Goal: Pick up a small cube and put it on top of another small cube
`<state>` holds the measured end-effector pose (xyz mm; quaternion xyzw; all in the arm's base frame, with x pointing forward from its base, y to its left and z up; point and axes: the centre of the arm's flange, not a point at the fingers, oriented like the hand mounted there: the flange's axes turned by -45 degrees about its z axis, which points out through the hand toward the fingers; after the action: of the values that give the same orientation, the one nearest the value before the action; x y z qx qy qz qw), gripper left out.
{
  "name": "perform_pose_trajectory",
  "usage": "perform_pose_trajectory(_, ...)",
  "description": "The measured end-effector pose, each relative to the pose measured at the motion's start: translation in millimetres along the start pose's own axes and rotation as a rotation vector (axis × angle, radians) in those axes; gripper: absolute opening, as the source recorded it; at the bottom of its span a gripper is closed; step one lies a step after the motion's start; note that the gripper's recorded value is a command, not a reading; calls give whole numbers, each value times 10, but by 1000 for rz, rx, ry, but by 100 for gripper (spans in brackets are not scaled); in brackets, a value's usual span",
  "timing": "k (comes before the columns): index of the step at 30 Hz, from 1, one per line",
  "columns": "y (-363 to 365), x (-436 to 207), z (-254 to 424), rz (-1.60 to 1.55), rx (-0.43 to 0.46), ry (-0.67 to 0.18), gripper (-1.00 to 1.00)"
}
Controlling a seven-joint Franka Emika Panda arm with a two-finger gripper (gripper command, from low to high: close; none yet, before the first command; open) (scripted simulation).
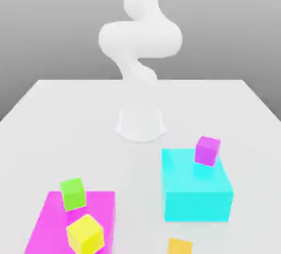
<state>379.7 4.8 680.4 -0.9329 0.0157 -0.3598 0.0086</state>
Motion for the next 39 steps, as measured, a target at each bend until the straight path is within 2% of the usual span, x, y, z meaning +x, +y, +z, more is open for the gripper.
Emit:
perform_pose_trajectory(7, -154, -92, 1285, 57, -1, -182, 0)
perform_pose_trajectory(14, -319, -499, 2488, 110, -19, -359, 0)
perform_pose_trajectory(28, -605, -2151, 4443, 199, -100, -706, 0)
perform_pose_trajectory(32, -609, -2568, 4868, 204, -108, -728, 0)
perform_pose_trajectory(33, -605, -2665, 4966, 204, -108, -729, -100)
perform_pose_trajectory(39, -604, -2714, 5014, 205, -108, -728, -100)
